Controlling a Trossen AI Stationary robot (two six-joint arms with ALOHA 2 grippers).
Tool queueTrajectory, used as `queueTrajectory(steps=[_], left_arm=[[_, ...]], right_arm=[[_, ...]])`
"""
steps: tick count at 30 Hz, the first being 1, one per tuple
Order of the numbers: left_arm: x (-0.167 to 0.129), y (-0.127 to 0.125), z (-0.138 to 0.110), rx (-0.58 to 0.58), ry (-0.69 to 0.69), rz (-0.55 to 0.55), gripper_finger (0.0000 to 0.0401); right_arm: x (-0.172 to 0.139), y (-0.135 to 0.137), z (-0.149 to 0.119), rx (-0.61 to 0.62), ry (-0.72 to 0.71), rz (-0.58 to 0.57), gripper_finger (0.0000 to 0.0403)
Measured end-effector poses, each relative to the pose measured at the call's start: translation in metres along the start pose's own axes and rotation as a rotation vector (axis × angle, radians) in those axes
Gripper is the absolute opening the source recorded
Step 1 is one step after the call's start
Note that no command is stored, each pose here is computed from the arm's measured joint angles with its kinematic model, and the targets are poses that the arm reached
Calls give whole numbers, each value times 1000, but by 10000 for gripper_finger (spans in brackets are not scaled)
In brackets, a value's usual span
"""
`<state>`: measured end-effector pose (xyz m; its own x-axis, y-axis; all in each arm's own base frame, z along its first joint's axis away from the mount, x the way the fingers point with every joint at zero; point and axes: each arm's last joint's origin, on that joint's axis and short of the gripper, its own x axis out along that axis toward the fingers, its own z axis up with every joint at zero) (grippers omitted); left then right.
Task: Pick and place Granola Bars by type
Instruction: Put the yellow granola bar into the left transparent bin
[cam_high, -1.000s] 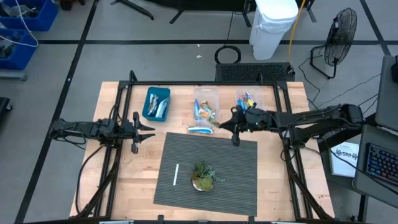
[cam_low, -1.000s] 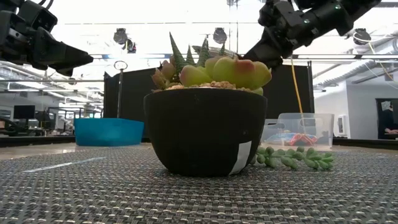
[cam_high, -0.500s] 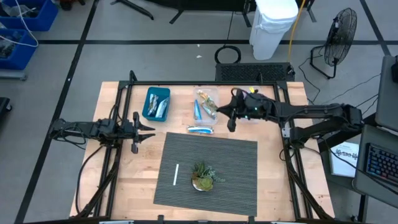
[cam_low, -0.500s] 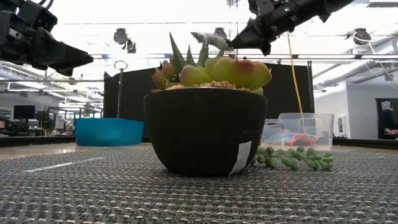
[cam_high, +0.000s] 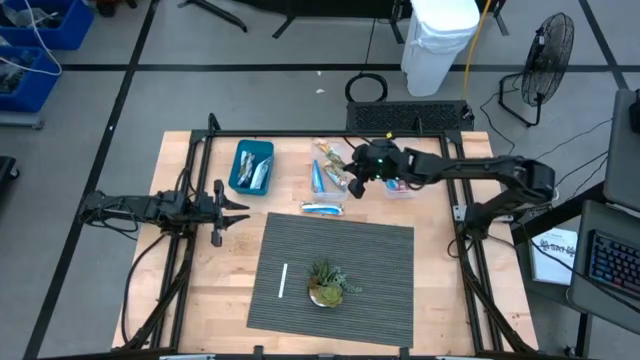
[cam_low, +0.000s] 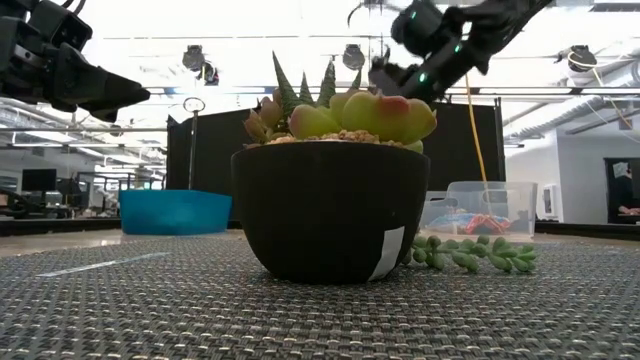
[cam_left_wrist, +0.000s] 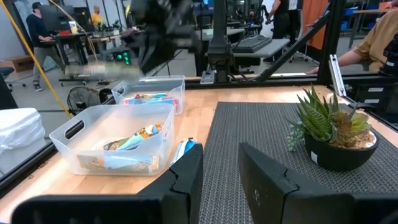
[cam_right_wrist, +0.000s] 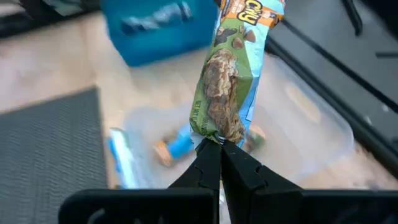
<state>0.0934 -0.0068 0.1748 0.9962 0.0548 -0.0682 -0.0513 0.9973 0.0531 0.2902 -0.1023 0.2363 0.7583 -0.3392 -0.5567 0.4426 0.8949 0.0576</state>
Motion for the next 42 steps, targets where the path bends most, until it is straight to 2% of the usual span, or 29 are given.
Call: queueTrajectory(steps=[7,13,42], left_arm=[[0,0,0,0,2,0,108],[0,0,0,0,2,0,108],[0,0,0,0,1,0,108]], right_arm=[[33,-17,-21,25,123,-30,0],[46,-27,-31,46,172,-35,0],[49,-24,-33,63,177,-5,1]])
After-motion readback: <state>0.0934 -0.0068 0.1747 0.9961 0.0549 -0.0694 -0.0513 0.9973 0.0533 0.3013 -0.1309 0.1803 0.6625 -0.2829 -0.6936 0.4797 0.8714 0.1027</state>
